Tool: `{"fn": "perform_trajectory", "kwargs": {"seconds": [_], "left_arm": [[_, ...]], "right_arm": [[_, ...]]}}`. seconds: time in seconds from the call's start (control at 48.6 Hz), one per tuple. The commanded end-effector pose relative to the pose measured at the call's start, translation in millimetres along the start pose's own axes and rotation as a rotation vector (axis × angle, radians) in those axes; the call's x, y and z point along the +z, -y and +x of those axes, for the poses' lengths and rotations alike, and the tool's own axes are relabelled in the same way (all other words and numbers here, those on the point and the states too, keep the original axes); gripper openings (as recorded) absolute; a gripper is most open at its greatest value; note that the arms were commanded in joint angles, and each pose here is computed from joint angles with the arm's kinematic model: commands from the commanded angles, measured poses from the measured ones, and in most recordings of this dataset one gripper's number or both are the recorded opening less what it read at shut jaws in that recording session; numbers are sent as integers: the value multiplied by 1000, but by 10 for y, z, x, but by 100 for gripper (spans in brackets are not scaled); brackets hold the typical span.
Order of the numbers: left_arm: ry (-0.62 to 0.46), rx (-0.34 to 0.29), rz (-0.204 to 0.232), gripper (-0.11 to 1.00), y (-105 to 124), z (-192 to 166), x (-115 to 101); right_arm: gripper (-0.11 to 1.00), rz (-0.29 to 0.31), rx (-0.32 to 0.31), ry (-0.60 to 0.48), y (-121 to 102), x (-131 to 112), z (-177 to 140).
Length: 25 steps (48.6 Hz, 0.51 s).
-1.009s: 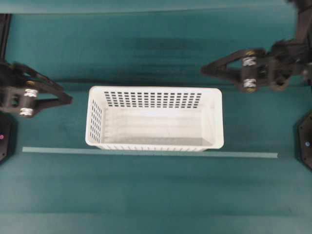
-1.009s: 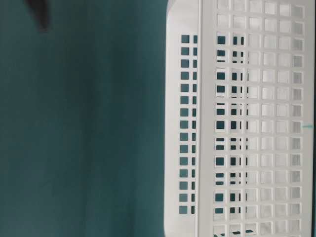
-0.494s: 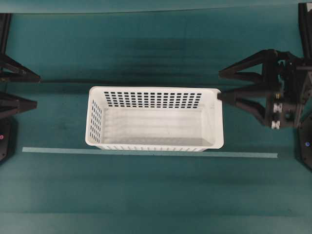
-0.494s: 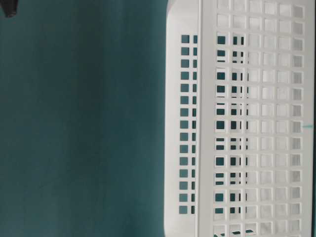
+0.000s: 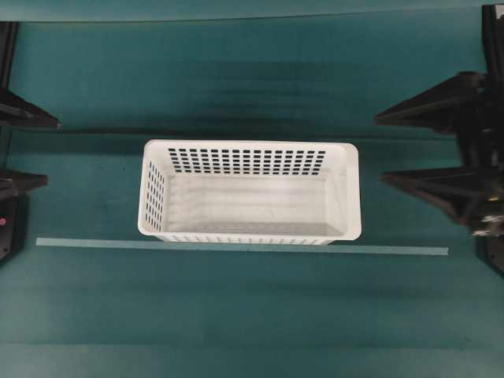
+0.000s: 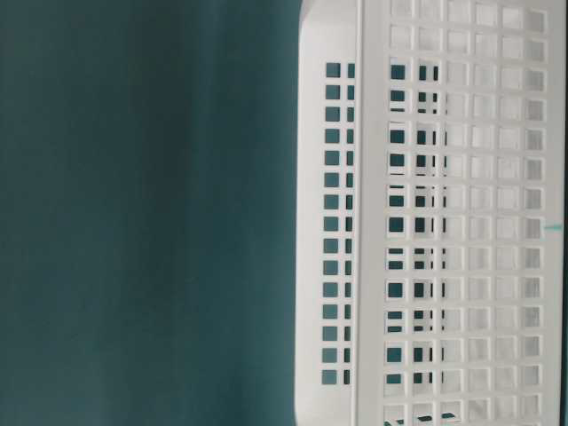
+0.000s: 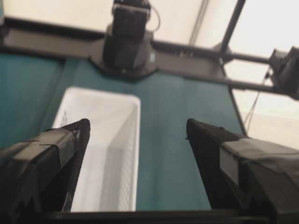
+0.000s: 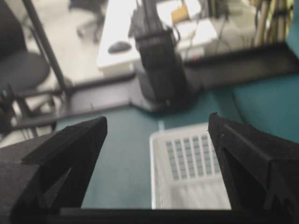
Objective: Lift the white basket with both hands.
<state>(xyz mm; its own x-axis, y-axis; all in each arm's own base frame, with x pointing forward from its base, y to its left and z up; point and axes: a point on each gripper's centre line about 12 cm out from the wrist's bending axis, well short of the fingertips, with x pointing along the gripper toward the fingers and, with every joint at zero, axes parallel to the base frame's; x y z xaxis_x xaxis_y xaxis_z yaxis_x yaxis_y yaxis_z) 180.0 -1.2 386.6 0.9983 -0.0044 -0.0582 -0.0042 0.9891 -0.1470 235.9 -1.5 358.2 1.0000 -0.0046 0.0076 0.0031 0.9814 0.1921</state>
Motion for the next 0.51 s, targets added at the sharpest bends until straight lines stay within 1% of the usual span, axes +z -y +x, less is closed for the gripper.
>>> {"fn": "perform_trajectory", "kwargs": {"seconds": [0.0,0.082,0.329,0.453,0.494], "left_arm": [[34,-11,9,89,20,8,63],[51,-13,9,89,21,-15,66],[45,-11,2,89,12,-13,25],[39,-10,-3,89,8,-20,3],[30,-9,-4,89,2,-22,-41]], "right_arm": [[93,-6,14,57,-23,87,-81],[93,-5,18,78,-28,114,-158],[92,6,27,106,-41,147,-281],[92,9,27,96,-36,98,-359],[92,11,27,92,-34,77,-389]]}}
